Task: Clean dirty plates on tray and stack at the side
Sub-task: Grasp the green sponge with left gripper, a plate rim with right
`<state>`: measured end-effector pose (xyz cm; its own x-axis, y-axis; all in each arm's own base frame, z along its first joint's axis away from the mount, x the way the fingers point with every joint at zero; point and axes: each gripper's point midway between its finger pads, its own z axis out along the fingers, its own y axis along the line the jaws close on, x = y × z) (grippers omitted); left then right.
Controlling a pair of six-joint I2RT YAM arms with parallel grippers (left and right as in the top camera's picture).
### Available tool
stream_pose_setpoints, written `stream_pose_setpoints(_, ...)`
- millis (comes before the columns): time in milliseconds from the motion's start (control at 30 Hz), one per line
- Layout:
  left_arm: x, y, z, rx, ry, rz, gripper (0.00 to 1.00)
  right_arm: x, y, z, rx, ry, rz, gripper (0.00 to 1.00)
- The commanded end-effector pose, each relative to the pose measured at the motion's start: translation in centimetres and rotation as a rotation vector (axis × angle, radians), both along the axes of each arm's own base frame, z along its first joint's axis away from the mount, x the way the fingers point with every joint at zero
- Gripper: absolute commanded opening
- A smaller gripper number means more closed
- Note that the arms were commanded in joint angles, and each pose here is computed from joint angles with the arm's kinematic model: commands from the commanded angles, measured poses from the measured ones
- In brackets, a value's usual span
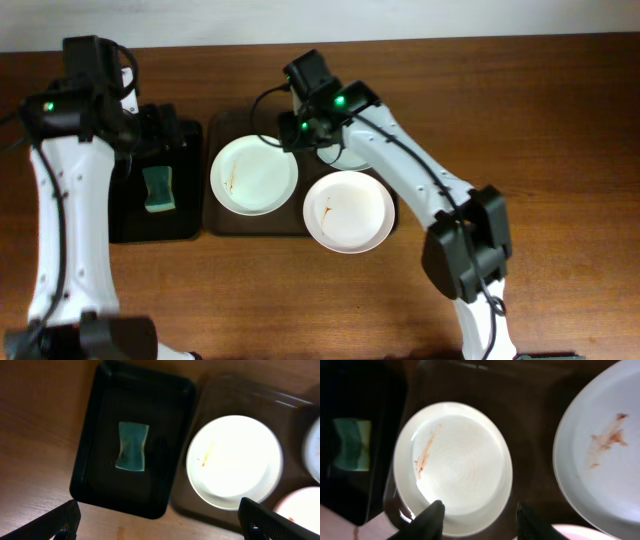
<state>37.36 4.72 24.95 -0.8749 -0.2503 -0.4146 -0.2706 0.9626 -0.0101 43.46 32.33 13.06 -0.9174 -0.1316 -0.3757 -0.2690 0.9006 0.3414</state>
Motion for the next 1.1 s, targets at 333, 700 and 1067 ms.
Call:
stream_pose_setpoints(333,2.2,4.1,-6.6,0.0,0.151,0.135,0.99,-0.1,-0.8,-12.7,-0.178,0.168,-0.131,0.28)
stream_pose_setpoints(700,2.5,4.1,-6.5,0.001,0.14,0.135,0.99,-1.2,0.4,-13.3,-0.244,0.129,-0.13,0.04)
stream_pose_setpoints(1067,1.0,3.9,-13.4,-0.014,0.224,0.152,0.89,-0.5,0.2,-13.2,-0.257,0.096,-0.14,0.04)
